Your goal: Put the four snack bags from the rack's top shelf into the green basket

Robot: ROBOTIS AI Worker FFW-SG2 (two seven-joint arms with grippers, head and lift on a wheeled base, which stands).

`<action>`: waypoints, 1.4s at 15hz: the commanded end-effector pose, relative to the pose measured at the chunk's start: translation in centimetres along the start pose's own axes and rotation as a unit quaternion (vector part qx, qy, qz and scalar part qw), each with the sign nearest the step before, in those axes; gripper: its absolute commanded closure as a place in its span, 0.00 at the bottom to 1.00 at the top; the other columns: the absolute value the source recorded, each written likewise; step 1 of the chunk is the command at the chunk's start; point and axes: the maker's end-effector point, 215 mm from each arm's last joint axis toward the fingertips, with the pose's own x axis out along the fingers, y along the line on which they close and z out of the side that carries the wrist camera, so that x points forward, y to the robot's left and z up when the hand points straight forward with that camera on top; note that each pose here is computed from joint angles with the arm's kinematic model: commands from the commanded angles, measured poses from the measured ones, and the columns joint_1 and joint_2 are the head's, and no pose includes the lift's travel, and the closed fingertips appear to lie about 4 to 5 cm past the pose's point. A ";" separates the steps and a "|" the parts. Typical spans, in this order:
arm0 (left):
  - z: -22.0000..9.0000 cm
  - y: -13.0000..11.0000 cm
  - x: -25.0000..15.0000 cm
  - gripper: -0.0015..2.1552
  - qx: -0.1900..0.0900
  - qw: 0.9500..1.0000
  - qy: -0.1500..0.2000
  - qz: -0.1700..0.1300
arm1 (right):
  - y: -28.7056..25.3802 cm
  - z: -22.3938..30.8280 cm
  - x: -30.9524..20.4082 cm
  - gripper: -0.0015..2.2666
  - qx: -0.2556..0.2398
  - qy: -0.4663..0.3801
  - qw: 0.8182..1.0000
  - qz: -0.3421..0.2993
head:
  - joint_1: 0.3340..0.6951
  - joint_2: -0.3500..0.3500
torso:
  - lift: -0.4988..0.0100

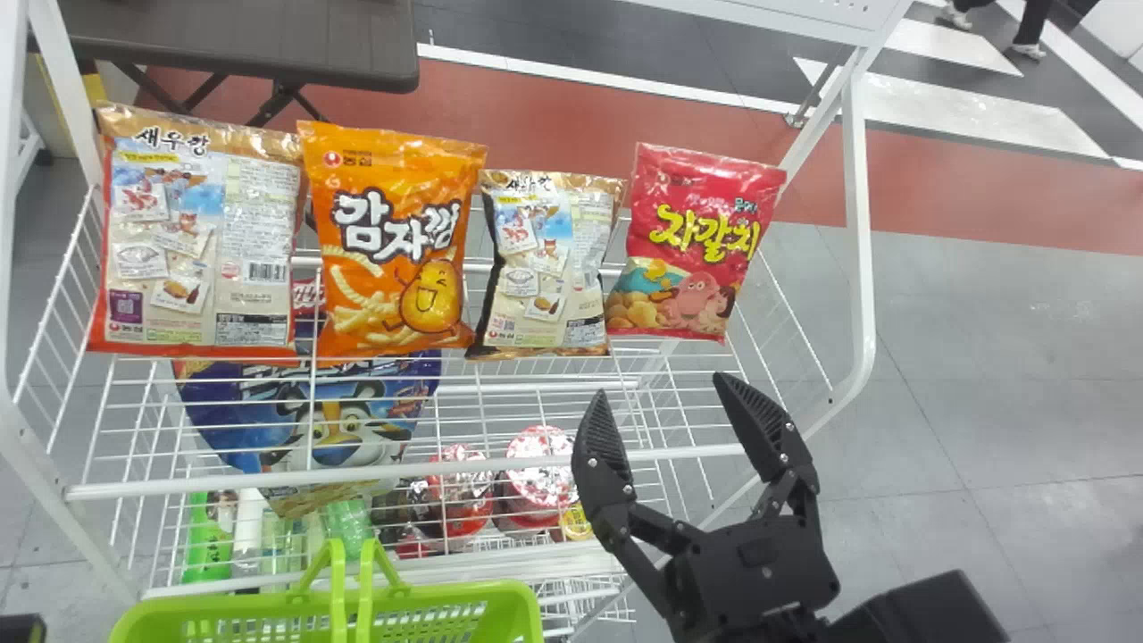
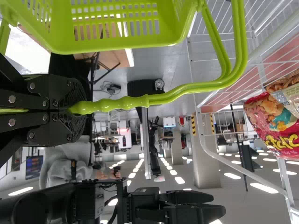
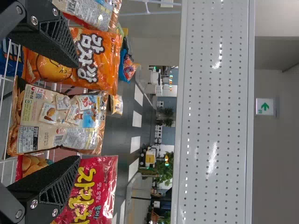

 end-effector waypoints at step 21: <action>-0.8 0.0 0.3 1.00 -0.004 1.000 0.004 0.004 | 16.6 -5.5 17.3 0.06 0.026 0.076 0.986 0.146 | 1.00 0.40 | 0.98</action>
